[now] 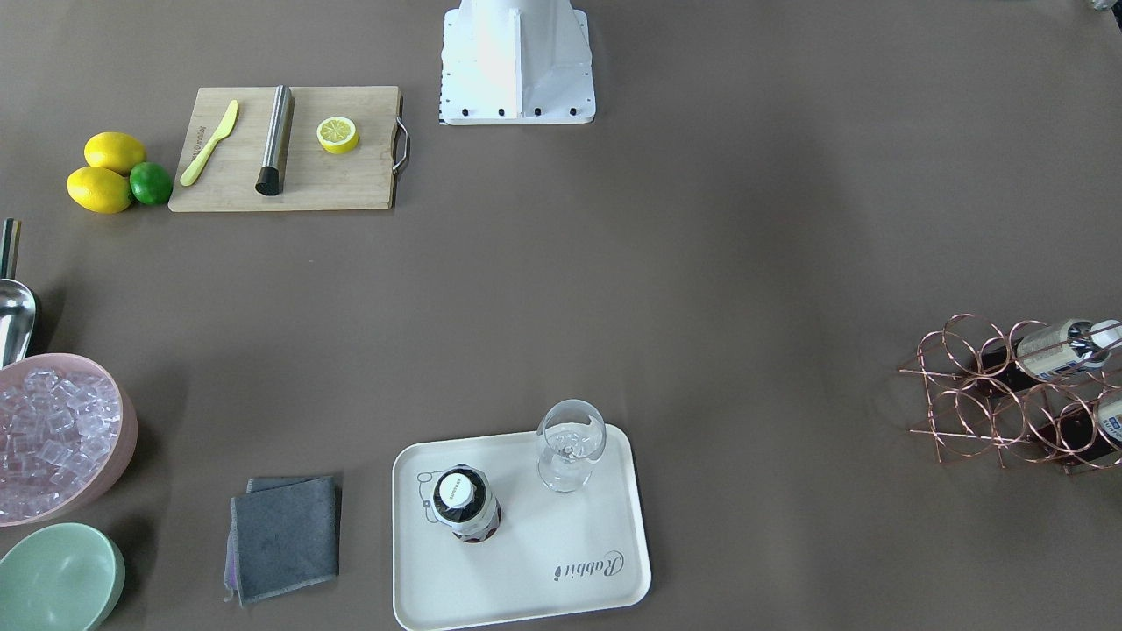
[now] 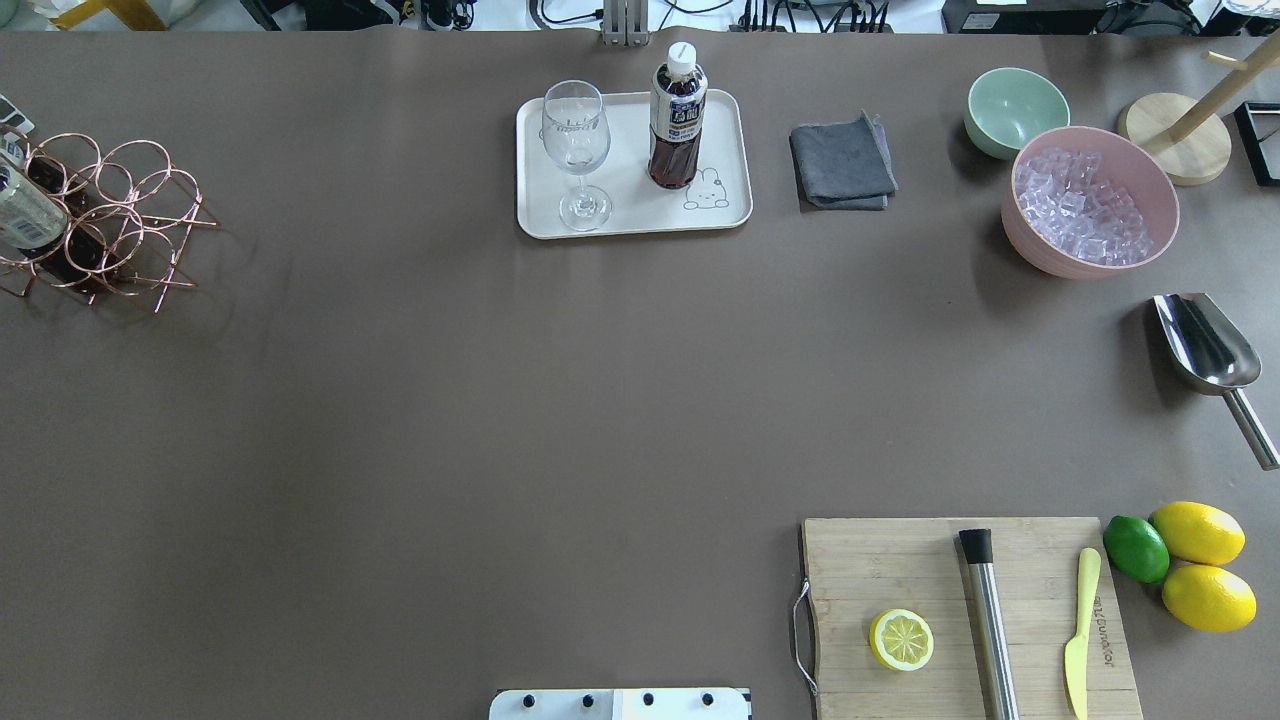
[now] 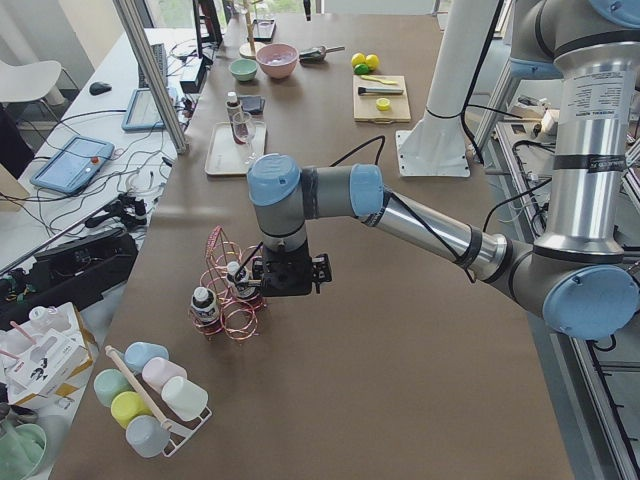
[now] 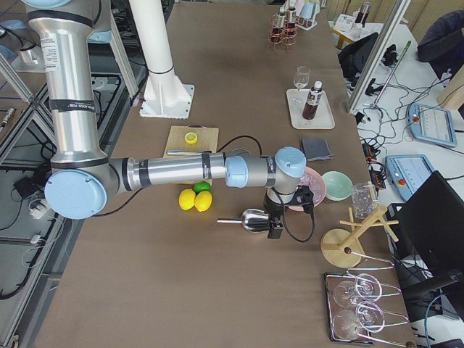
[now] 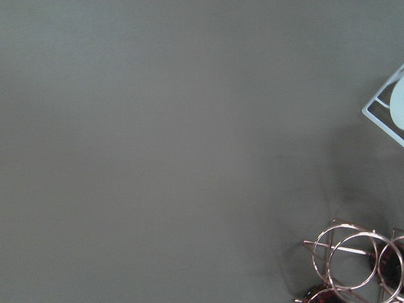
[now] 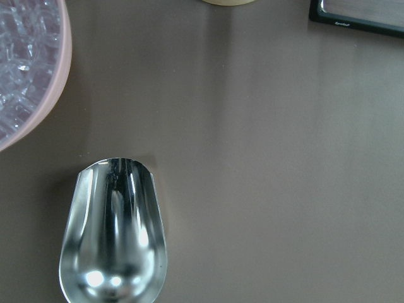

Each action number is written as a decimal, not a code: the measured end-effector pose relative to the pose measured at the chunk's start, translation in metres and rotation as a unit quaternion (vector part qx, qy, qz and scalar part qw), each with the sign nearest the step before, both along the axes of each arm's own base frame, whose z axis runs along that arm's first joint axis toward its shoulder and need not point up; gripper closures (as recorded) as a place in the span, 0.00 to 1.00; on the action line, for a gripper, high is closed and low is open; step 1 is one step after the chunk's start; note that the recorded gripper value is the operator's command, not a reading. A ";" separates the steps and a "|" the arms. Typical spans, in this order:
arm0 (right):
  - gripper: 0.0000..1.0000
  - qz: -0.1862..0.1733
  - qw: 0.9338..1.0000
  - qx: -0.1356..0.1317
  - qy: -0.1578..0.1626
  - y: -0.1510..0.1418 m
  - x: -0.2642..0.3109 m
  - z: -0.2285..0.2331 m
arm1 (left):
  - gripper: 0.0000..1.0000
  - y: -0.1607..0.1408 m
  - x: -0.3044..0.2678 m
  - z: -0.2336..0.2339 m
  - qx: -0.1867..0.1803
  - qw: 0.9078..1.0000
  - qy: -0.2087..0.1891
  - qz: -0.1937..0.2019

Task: Take tea from basket to plate

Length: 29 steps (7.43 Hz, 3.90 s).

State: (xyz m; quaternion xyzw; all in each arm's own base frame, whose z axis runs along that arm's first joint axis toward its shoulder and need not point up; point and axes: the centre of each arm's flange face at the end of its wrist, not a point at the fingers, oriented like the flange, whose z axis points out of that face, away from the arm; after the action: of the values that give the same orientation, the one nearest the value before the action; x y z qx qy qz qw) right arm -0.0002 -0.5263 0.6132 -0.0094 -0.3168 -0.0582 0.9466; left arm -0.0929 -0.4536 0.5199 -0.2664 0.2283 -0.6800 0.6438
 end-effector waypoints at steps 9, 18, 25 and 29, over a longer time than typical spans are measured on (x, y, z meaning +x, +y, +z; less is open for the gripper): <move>0.00 -0.005 1.000 0.008 -0.002 0.002 -0.007 0.003 | 0.02 0.024 -0.011 0.038 0.436 0.747 0.042 0.500; 0.00 0.021 0.999 0.044 -0.004 0.028 0.048 0.070 | 0.02 0.004 -0.017 0.118 0.508 0.667 0.017 0.545; 0.00 0.027 0.998 0.041 -0.046 0.029 0.049 0.060 | 0.02 0.004 -0.019 0.118 0.508 0.668 0.016 0.544; 0.00 0.027 0.998 0.048 -0.044 0.028 0.050 0.055 | 0.02 0.003 -0.018 0.114 0.507 0.677 0.017 0.533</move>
State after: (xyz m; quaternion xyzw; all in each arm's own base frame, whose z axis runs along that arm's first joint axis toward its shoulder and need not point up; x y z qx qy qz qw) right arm 0.0494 -0.4984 0.6680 0.0474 -0.3550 -0.0486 0.9324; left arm -0.1108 -0.4503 0.6341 0.0124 0.3683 0.0026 0.9296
